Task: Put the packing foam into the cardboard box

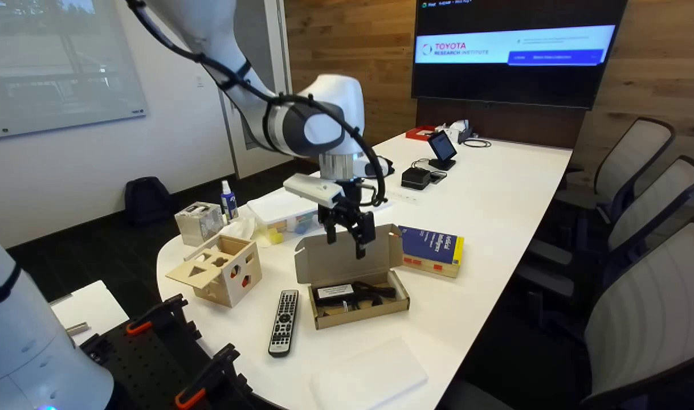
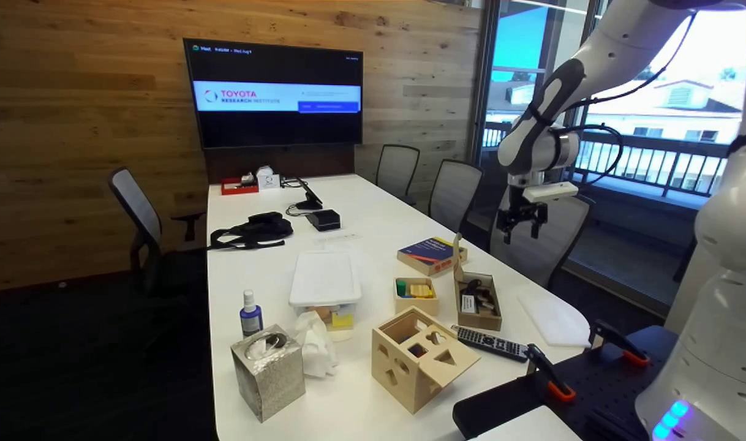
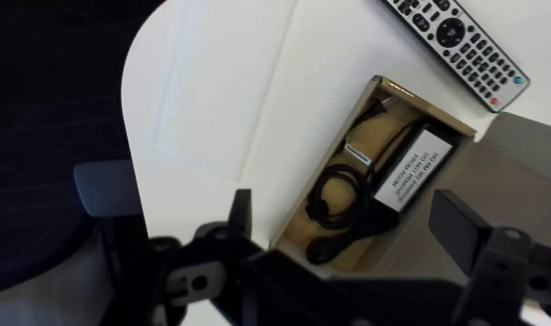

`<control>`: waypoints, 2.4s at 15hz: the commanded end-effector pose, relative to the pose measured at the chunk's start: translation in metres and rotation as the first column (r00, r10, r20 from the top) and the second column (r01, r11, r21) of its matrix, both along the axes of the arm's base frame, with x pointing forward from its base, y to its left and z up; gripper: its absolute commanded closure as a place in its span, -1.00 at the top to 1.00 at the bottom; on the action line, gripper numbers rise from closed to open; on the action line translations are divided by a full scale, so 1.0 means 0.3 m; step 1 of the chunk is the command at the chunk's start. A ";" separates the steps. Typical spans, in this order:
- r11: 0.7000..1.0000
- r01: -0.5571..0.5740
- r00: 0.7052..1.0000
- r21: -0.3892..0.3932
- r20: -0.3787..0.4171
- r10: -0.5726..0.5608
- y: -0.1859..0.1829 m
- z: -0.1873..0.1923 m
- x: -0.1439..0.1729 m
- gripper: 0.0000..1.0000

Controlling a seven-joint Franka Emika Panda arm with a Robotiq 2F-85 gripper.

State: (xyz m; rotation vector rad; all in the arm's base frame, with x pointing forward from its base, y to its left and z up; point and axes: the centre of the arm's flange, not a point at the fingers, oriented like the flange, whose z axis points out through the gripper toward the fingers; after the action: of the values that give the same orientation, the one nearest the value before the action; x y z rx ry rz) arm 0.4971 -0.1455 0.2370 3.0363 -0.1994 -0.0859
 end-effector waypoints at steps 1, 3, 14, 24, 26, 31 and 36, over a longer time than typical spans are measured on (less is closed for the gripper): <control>0.987 0.127 0.984 -0.095 -0.114 -0.138 -0.008 -0.254 0.009 1.00; 0.981 0.168 0.968 -0.101 -0.173 -0.184 -0.028 -0.378 -0.050 1.00; 0.952 0.287 0.940 -0.109 -0.158 -0.302 -0.125 -0.770 -0.154 1.00; 0.927 0.346 0.917 -0.147 -0.155 -0.367 -0.227 -0.878 -0.135 1.00; 0.923 0.352 0.913 -0.153 -0.159 -0.375 -0.229 -0.888 -0.133 1.00; 0.922 0.352 0.913 -0.160 -0.156 -0.376 -0.238 -0.897 -0.125 0.18; 0.923 0.355 0.916 -0.146 -0.144 -0.375 -0.246 -0.904 -0.124 -0.25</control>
State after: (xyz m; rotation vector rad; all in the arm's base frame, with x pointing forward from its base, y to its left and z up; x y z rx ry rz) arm 0.4571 -0.2175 -0.0215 2.8176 -0.6929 -0.3539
